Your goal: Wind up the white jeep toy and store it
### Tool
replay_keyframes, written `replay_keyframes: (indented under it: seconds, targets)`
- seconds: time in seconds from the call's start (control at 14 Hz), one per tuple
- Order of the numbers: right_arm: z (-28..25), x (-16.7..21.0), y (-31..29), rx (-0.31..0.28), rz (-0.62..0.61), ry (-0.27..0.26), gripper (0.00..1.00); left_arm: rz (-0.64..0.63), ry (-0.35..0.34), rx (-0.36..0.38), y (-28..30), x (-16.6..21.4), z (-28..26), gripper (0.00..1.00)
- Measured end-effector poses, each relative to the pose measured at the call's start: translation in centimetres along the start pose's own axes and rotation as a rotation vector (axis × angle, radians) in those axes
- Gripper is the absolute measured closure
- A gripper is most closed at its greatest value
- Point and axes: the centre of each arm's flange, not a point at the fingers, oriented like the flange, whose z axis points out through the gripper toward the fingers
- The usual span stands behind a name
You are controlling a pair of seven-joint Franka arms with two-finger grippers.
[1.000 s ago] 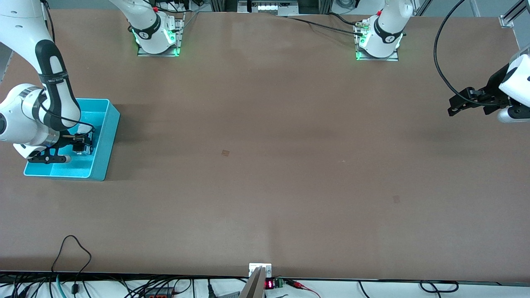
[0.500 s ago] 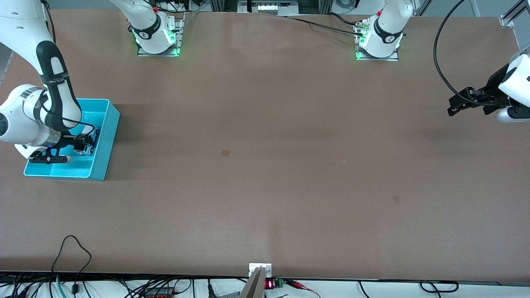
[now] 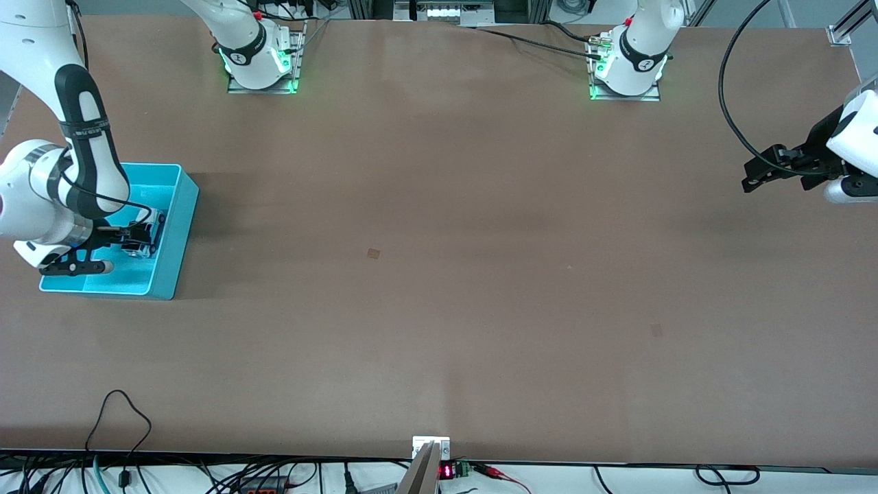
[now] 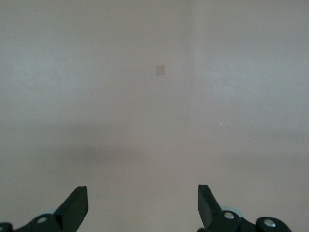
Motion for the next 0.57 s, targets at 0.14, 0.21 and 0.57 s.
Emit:
replay_keyframes:
  seconds: [0.14, 0.21, 0.57]
  targets:
    - [-2.5, 0.1, -0.1, 0.006, -0.004, 0.021, 0.00, 0.000, 0.000, 0.000, 0.0, 0.0, 0.0, 0.00]
    - [-4.2, 0.2, -0.1, 0.015, -0.006, 0.024, 0.00, -0.001, 0.000, 0.000, 0.0, 0.0, 0.0, 0.00]
    - [-15.2, 1.5, -0.9, 0.058, -0.040, 0.015, 0.00, -0.001, 0.000, 0.000, -0.1, 0.0, 0.0, 0.00]
